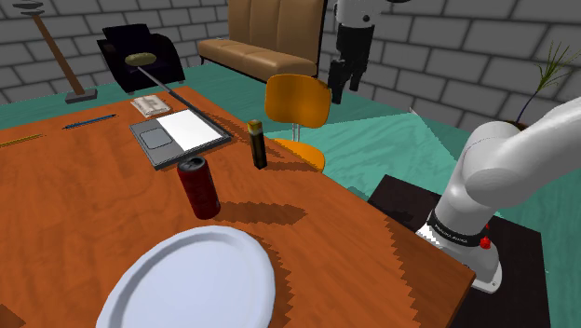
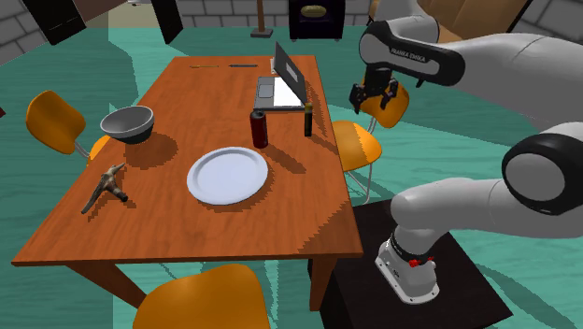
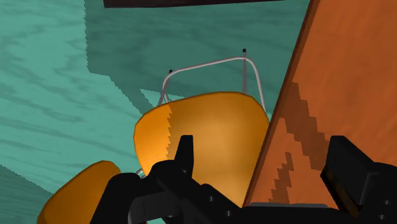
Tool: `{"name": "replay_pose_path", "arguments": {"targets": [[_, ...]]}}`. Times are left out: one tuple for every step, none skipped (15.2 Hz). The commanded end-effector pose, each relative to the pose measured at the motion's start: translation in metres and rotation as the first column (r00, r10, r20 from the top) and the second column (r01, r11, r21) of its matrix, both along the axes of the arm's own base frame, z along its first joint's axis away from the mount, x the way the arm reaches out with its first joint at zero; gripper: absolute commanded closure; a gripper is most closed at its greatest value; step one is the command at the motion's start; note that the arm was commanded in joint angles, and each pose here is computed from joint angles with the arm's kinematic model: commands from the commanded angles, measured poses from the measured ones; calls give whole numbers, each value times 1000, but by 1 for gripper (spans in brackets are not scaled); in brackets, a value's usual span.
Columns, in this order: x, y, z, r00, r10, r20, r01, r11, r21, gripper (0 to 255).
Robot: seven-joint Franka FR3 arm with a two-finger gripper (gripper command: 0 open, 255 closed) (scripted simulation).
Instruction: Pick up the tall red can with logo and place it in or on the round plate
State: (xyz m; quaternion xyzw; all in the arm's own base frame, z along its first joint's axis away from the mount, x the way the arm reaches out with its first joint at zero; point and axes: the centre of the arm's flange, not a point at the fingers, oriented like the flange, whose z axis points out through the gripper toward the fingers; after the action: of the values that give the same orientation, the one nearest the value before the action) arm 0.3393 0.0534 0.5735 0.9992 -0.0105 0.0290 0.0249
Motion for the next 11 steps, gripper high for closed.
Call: {"name": "replay_pose_path", "arguments": {"targets": [[13,24,-3,1000,2,-4,-2,1000,5,0],[19,35,-5,1000,4,-6,-4,1000,8,0],[25,46,-7,1000,5,-8,-5,1000,10,0],[30,58,-9,1000,7,-10,-7,1000,12,0],[36,69,-10,1000,8,-12,-8,1000,15,0],[42,81,-12,1000,10,-14,-10,1000,17,0],[48,92,-14,1000,11,-16,-11,1000,19,0],[53,104,-16,1000,13,-18,-13,1000,22,0],[59,116,-18,1000,14,-20,-14,1000,24,0],[65,127,-20,1000,16,-22,-15,1000,26,0],[70,139,-21,1000,18,-24,-17,999,29,0]]}}
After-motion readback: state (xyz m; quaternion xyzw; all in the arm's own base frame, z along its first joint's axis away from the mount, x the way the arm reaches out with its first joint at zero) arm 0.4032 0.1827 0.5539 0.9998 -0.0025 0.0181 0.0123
